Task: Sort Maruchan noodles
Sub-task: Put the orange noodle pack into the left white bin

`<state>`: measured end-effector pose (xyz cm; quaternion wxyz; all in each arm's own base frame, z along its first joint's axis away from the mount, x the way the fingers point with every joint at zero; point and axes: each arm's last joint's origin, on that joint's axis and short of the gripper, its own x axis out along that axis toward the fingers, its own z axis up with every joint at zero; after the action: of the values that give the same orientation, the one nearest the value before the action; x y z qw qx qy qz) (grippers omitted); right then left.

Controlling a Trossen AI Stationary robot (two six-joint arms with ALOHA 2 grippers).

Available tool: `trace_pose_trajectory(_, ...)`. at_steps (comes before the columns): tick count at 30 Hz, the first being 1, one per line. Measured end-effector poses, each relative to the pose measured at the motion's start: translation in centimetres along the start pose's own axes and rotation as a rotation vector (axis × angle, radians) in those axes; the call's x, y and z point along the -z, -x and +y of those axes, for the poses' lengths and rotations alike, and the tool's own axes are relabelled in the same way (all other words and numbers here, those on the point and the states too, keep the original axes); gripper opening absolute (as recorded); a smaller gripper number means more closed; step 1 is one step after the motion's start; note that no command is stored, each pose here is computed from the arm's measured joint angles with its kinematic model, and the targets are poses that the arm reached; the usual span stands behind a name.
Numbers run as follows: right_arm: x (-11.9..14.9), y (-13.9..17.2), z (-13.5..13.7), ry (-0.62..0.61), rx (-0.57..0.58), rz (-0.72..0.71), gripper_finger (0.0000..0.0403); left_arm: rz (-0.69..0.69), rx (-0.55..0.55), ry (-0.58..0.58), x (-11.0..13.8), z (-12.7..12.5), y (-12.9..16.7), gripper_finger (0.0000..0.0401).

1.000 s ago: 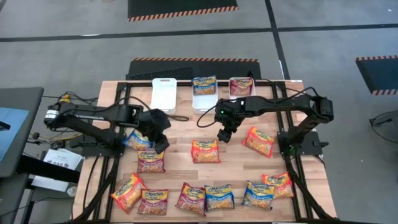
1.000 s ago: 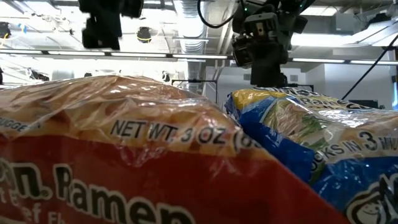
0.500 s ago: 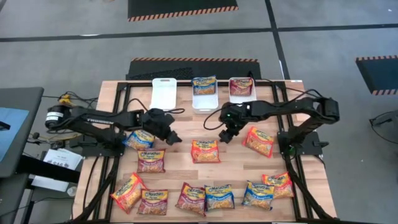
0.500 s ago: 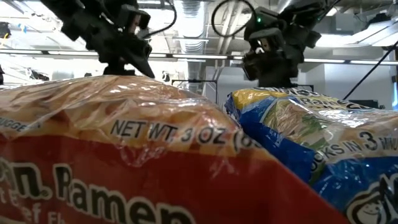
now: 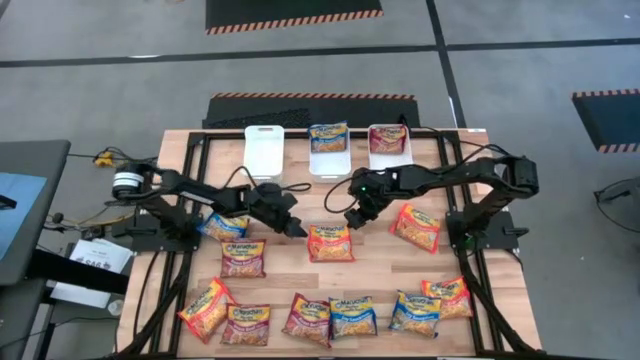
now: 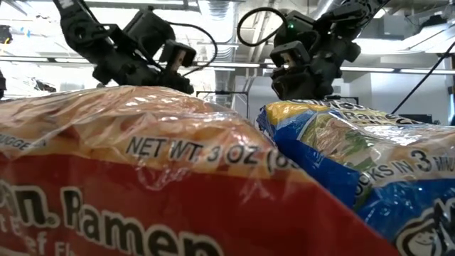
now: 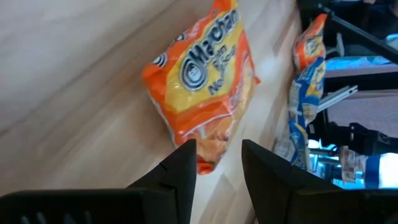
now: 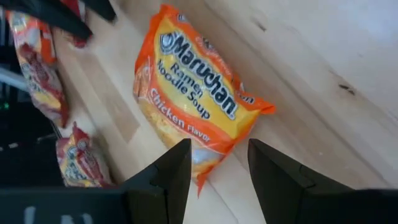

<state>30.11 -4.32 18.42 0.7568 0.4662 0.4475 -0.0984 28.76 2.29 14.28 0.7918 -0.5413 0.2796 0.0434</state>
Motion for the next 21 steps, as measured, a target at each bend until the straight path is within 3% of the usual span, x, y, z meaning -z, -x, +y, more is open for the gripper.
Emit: trace_pose_trajectory(21,1.5,-0.7,0.8,-0.209,0.105,-0.06,0.0183,0.009,-0.034,0.057,0.1,1.3,-3.4,0.0113)
